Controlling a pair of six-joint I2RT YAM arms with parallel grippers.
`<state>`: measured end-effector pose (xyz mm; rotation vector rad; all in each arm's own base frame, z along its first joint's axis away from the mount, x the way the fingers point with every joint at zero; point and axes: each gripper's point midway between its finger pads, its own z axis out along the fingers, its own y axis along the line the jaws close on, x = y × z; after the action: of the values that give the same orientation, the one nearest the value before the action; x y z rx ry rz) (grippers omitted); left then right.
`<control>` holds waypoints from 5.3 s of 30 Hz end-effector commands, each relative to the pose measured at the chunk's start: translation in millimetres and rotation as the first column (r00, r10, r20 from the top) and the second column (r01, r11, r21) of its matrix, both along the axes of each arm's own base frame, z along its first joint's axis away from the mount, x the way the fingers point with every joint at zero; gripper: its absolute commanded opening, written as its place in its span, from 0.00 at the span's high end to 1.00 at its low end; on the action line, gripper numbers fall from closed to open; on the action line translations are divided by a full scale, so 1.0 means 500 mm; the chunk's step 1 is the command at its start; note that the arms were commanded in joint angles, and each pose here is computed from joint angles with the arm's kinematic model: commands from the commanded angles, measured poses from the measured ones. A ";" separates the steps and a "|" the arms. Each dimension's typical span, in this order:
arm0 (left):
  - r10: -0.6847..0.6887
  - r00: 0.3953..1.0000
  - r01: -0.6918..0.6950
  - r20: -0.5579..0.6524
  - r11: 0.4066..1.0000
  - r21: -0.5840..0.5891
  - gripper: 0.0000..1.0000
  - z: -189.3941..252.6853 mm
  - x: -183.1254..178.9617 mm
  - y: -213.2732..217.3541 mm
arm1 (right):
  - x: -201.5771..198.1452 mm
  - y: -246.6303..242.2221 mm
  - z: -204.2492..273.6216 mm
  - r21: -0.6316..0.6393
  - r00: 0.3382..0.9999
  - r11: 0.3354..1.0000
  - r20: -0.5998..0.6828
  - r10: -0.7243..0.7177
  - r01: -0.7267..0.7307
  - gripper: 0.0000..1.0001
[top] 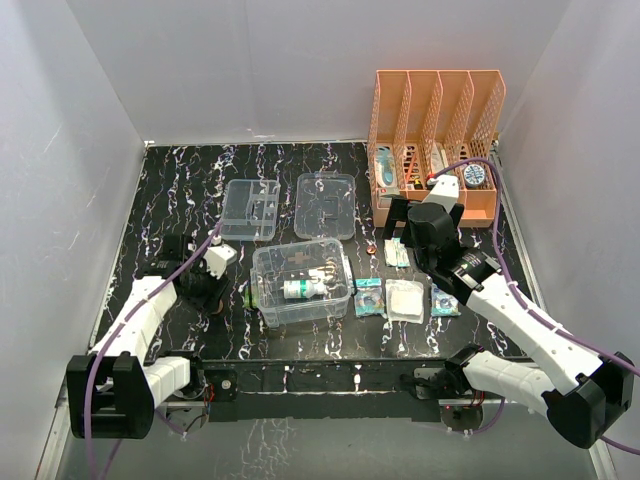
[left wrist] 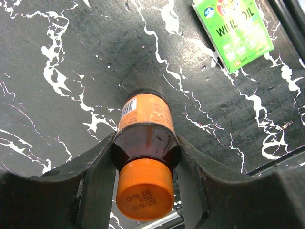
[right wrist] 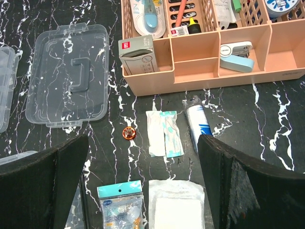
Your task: Organize the medicine kit
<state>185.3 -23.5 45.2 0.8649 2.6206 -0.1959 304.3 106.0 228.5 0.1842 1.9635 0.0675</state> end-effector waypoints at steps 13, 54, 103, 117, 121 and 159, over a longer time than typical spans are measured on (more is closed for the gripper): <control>-0.149 0.985 0.148 0.081 0.989 0.029 1.00 0.316 0.160 -0.001 | 0.007 0.010 0.029 0.051 0.998 0.999 0.060 -0.009 0.006 0.02; -0.693 0.674 0.714 -0.257 0.521 0.468 1.00 0.315 0.127 -0.311 | -0.028 -0.044 0.012 0.010 0.995 0.997 0.068 -0.080 0.079 0.02; -0.698 0.528 0.845 -0.484 0.376 0.380 0.22 0.183 0.095 -0.356 | -0.033 -0.056 -0.027 -0.012 0.993 0.995 0.061 -0.096 0.097 0.02; -0.700 0.579 0.809 -0.417 0.431 0.400 0.18 0.213 0.102 -0.368 | -0.042 -0.061 -0.013 0.000 0.993 0.995 0.069 -0.097 0.097 0.02; -0.692 0.597 0.797 -0.407 0.456 0.395 0.20 0.209 0.102 -0.376 | -0.049 -0.066 -0.008 0.005 0.992 0.995 0.071 -0.099 0.099 0.02; 0.383 0.888 -0.281 0.254 0.890 -0.359 0.01 0.490 0.357 -0.114 | 0.024 -0.132 -0.168 -0.160 0.873 0.985 -0.487 -0.023 -0.064 0.08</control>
<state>365.0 -62.5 294.1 0.3186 2.2944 -0.1875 319.6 37.7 149.2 0.1205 2.3992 -0.1701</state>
